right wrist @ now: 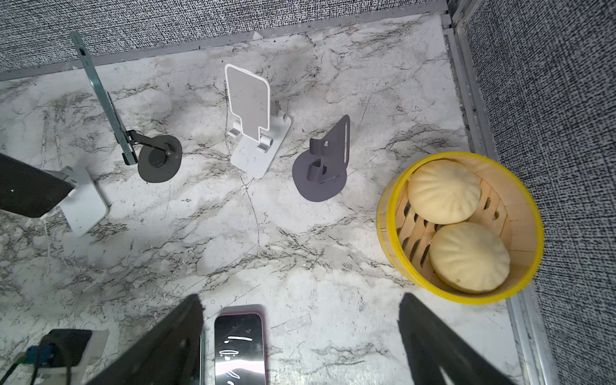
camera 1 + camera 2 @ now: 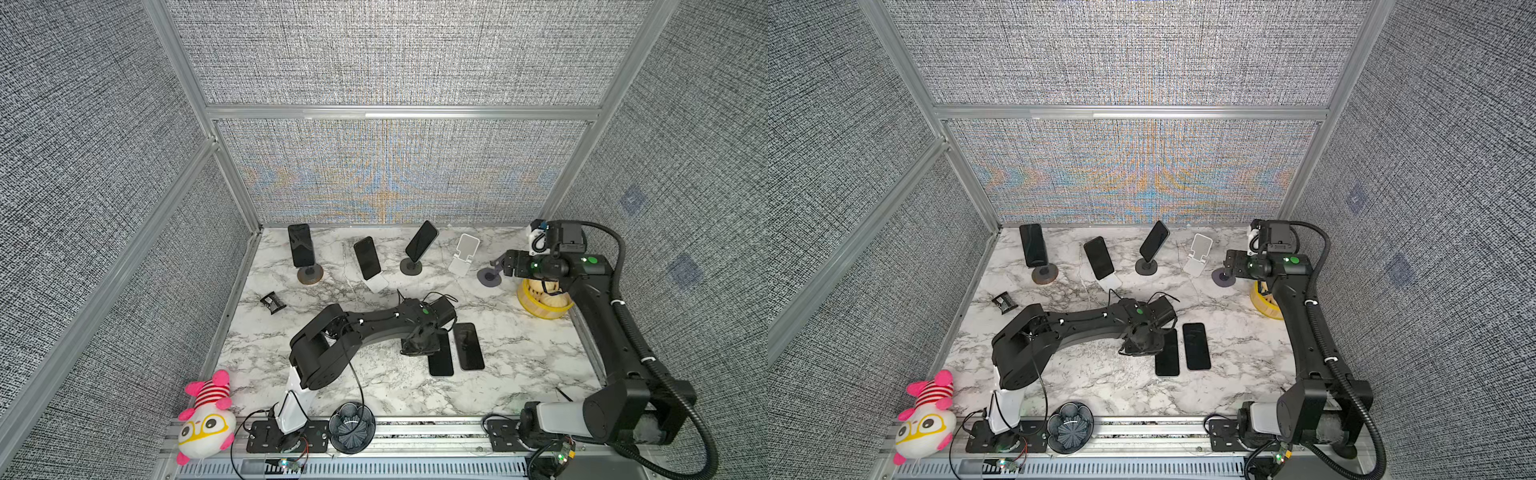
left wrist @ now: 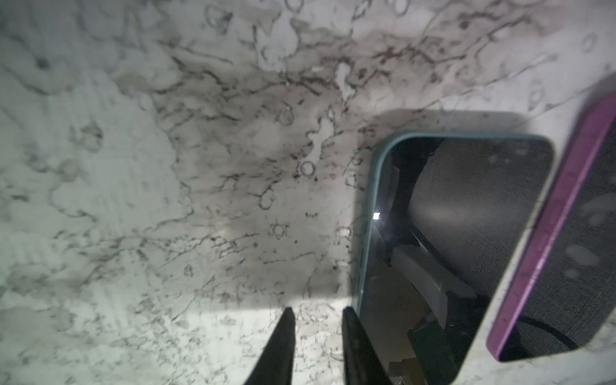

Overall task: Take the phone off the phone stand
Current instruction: 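Lower the teal-edged phone flat beside the purple-edged phone with the left gripper, then open the left gripper and raise it off the teal-edged phone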

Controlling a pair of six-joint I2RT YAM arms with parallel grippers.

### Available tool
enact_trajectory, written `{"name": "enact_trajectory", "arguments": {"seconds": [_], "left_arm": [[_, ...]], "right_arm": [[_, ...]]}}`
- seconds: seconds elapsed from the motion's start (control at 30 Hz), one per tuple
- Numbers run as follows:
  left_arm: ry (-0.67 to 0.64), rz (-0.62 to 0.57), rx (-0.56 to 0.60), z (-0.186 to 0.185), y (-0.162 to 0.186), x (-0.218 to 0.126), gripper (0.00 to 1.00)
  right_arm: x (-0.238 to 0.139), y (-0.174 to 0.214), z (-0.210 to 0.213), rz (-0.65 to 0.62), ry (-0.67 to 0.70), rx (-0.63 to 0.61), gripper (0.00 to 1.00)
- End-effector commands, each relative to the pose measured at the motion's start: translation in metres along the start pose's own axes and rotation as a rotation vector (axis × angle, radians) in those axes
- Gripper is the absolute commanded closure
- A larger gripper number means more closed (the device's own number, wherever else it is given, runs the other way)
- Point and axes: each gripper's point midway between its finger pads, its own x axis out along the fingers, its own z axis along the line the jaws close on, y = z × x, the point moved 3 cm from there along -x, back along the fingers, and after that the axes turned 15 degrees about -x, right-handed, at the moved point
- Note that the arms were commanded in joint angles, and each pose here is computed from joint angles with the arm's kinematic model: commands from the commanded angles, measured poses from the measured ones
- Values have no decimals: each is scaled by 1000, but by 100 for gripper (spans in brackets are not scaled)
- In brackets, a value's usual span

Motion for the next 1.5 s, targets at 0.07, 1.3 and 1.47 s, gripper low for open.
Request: {"name": "enact_trajectory", "arguments": {"seconds": [0.07, 1.3, 1.47], "left_arm": [[-31, 27, -31, 4, 4, 4, 89], [57, 9, 22, -17, -1, -13, 59], [89, -30, 81, -16, -14, -29, 49]], "right_arm": [[-3, 1, -1, 0, 10, -11, 8], [3, 5, 2, 13, -6, -11, 8], [1, 5, 5, 14, -31, -6, 8]]}}
